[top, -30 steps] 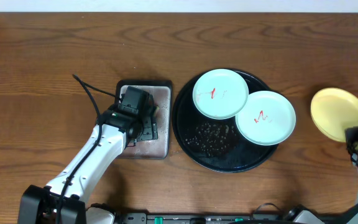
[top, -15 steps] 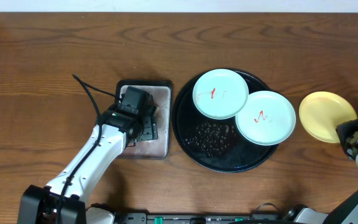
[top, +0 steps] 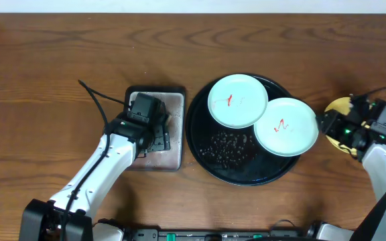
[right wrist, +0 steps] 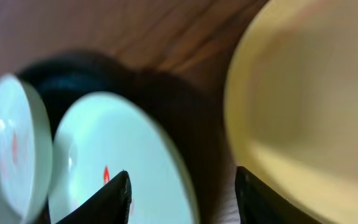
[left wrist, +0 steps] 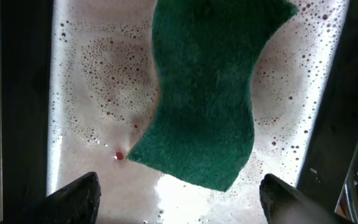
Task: Clean dirty plates on tray and stack at the side
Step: 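Carry the yellow plate right and set it on the table, then grasp the rim of the right pale green plate with the right gripper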
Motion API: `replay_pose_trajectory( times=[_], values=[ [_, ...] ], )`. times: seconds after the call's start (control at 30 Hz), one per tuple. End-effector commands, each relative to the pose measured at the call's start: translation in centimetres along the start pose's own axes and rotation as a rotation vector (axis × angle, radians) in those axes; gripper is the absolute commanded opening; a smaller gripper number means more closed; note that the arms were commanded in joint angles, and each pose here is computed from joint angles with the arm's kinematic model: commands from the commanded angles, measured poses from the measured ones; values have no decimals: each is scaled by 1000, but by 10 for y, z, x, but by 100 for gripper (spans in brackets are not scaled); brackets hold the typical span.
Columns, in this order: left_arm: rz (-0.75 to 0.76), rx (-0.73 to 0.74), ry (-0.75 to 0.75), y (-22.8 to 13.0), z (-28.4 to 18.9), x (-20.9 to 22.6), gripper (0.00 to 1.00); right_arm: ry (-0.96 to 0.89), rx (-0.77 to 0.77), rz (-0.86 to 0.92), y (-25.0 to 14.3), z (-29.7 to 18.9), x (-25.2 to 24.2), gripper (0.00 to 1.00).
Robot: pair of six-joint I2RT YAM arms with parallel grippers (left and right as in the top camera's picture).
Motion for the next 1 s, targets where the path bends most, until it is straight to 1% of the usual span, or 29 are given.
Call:
replay_pose_trajectory(
  times=[0.0,0.07,0.17,0.3,0.4,0.5,0.57,0.63,0.73,0.83,0.97],
  values=[
    [-14,15,7,-4,3,2,82,-126,8,-104,-5,6,-3,51],
    [-14,15,7,-4,3,2,82,-157,5,-99,-6,7,-4,51],
    [-14,15,7,-4,3,2,82,-154,16,-90,-9,9,-2,51],
    [-14,15,7,-4,3,2,82,-152,62,-89,-17,17,-1,45],
    [-14,15,7,-4,3,2,82,-155,108,-88,-25,27,-2,42],
    [-14,15,7,-4,3,2,82,-144,143,-85,-31,35,-3,28],
    [-14,15,7,-4,3,2,82,-145,149,-84,-32,36,-3,14],
    [-14,15,7,-4,3,2,82,-144,144,-86,-31,35,-3,8],
    [-14,15,7,-4,3,2,82,-142,130,-88,-29,31,-1,1],
    [-14,15,7,-4,3,2,82,-135,98,-95,-24,22,3,1],
    [-14,15,7,-4,3,2,82,-169,4,-120,-12,-2,10,1]
  ],
)
Point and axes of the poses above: each gripper's point midway between its finger pads, its own z axis out along the fingers, its own x axis along the line the jaws close on, y = z × x, the point moved 7 cm from there along -z, back along the fingers, and after that the axes turned 6 degrees about z, right-handed, at the moved point
